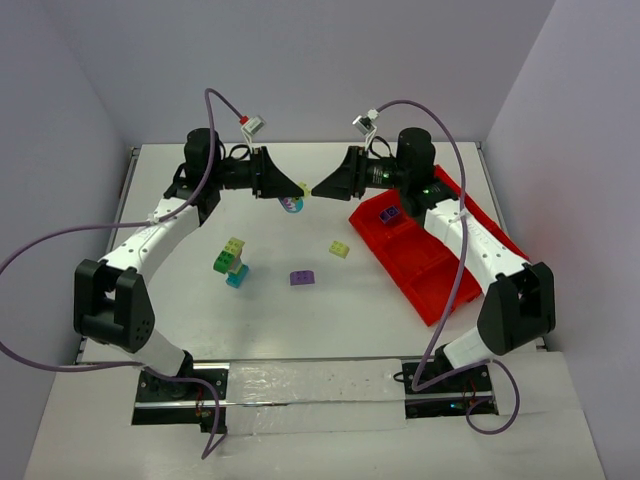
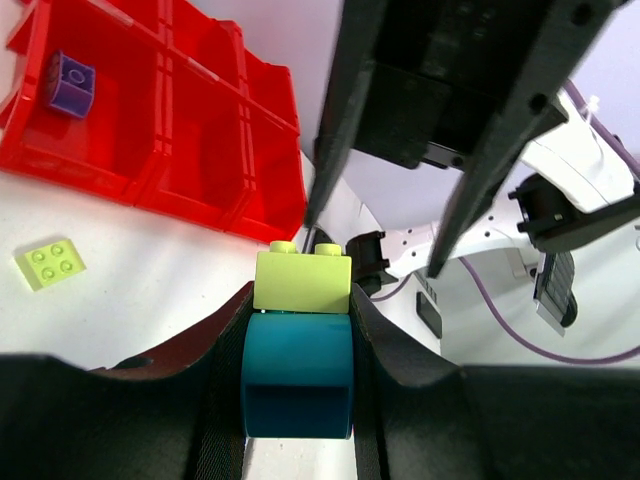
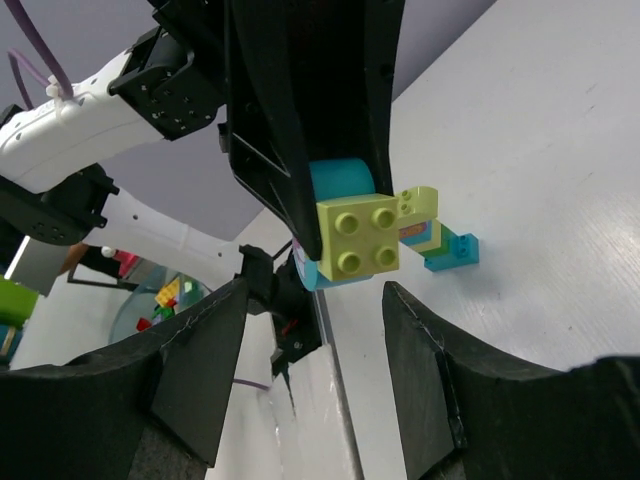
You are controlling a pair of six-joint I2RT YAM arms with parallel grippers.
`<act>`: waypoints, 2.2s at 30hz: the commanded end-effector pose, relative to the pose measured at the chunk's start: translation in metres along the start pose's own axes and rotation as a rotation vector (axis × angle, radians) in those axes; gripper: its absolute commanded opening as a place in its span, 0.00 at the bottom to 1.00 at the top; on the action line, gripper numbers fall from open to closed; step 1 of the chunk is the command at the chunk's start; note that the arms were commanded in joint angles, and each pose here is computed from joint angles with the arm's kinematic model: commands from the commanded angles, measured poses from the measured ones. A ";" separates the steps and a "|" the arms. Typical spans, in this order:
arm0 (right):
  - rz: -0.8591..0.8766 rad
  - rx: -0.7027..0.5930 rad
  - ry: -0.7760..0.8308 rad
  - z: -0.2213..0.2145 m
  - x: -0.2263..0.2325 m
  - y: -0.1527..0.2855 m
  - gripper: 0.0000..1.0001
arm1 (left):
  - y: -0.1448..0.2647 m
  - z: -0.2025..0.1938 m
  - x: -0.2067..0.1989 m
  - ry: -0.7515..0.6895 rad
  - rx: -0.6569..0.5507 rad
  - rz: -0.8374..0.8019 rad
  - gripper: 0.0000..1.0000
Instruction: Sort the legos into containers by color
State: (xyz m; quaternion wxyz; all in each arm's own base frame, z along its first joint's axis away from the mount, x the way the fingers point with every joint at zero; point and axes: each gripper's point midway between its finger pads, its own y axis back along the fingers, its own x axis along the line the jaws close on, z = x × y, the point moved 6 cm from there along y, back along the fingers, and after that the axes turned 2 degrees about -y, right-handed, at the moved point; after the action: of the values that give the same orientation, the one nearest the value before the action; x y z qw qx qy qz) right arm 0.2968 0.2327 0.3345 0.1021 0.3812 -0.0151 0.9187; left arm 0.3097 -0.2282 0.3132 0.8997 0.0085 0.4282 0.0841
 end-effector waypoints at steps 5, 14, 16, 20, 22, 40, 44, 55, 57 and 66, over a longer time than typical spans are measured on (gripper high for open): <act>0.088 0.027 0.014 0.003 0.011 -0.011 0.54 | 0.009 0.007 -0.034 -0.130 -0.014 -0.110 0.00; 0.128 0.044 0.001 0.000 0.013 -0.018 0.44 | 0.007 0.007 -0.036 -0.129 -0.008 -0.124 0.00; 0.142 0.043 0.002 0.000 0.013 -0.020 0.41 | 0.006 0.006 -0.036 -0.131 -0.007 -0.125 0.00; 0.179 0.036 -0.002 0.001 0.016 -0.020 0.39 | 0.004 0.004 -0.036 -0.128 0.003 -0.131 0.00; 0.196 0.033 -0.019 0.003 0.018 -0.020 0.39 | 0.003 0.003 -0.035 -0.126 0.007 -0.133 0.00; 0.101 0.027 -0.026 0.005 0.001 -0.027 0.51 | 0.003 0.002 -0.039 -0.138 0.020 -0.140 0.00; 0.055 0.038 -0.019 0.005 -0.002 -0.026 0.52 | 0.003 0.003 -0.039 -0.140 0.017 -0.137 0.00; 0.070 0.013 -0.028 0.009 -0.003 -0.021 0.55 | 0.003 0.003 -0.041 -0.140 0.019 -0.144 0.00; 0.083 0.012 -0.030 0.010 -0.002 -0.021 0.55 | 0.003 0.003 -0.040 -0.138 0.020 -0.143 0.00; 0.193 -0.006 -0.046 0.013 0.010 -0.019 0.51 | 0.003 0.000 -0.038 -0.132 0.023 -0.145 0.00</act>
State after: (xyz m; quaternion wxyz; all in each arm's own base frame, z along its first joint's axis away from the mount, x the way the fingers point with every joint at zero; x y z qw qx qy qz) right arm 0.3033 0.2529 0.3364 0.0422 0.4195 -0.0312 0.9062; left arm 0.2962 -0.2323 0.3278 0.9150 -0.0012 0.4019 0.0344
